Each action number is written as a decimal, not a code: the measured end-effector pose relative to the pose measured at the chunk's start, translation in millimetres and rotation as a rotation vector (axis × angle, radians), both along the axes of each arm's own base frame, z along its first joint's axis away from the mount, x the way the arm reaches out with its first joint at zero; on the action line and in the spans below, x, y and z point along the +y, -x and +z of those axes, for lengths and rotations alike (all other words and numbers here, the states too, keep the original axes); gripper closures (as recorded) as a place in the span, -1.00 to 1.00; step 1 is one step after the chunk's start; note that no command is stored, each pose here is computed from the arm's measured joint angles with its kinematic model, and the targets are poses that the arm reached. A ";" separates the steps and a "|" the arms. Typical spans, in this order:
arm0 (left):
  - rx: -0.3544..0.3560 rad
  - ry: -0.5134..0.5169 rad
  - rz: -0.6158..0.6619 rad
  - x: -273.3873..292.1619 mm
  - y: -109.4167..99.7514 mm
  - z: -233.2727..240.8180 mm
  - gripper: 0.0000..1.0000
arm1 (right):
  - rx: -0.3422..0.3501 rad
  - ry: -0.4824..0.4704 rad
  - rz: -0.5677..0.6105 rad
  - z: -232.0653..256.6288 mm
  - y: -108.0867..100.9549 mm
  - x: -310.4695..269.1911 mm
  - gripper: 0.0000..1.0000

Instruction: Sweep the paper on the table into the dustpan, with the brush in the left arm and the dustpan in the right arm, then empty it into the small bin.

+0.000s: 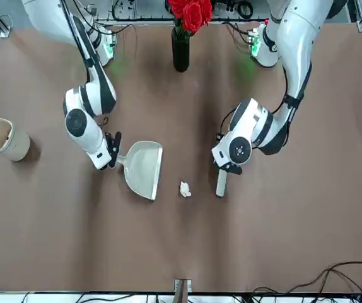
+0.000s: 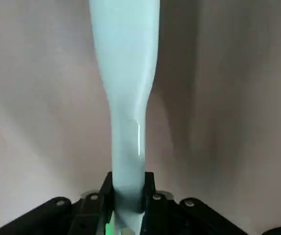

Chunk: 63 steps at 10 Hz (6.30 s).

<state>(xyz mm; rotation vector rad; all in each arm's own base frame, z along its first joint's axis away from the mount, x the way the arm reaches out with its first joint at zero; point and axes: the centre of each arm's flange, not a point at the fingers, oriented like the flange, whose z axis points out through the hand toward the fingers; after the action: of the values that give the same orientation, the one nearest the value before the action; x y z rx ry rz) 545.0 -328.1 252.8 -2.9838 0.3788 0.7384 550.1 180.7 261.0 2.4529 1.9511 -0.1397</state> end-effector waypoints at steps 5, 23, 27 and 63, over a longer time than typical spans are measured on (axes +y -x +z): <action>-0.019 -0.019 0.035 -53.2 8.0 -8.9 0.46 | 0.001 0.007 -0.017 -8.3 -2.4 17.4 0.33; -0.134 -0.024 0.076 -162.9 44.3 -13.6 0.46 | -0.017 0.011 -0.061 -9.9 -3.3 52.7 0.33; -0.159 -0.015 0.108 -173.5 40.0 -40.8 0.46 | -0.021 0.010 -0.068 -8.8 -2.3 57.9 0.33; -0.086 -0.098 0.286 341.2 -33.1 111.7 0.46 | 0.038 -0.020 -0.360 158.0 -52.2 -96.7 0.33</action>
<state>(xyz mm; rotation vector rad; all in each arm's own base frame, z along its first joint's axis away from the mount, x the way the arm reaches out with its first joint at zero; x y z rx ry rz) 578.1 13.0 364.6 -2.9956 -0.0884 0.6234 602.3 84.0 419.0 2.8093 1.5074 -0.1690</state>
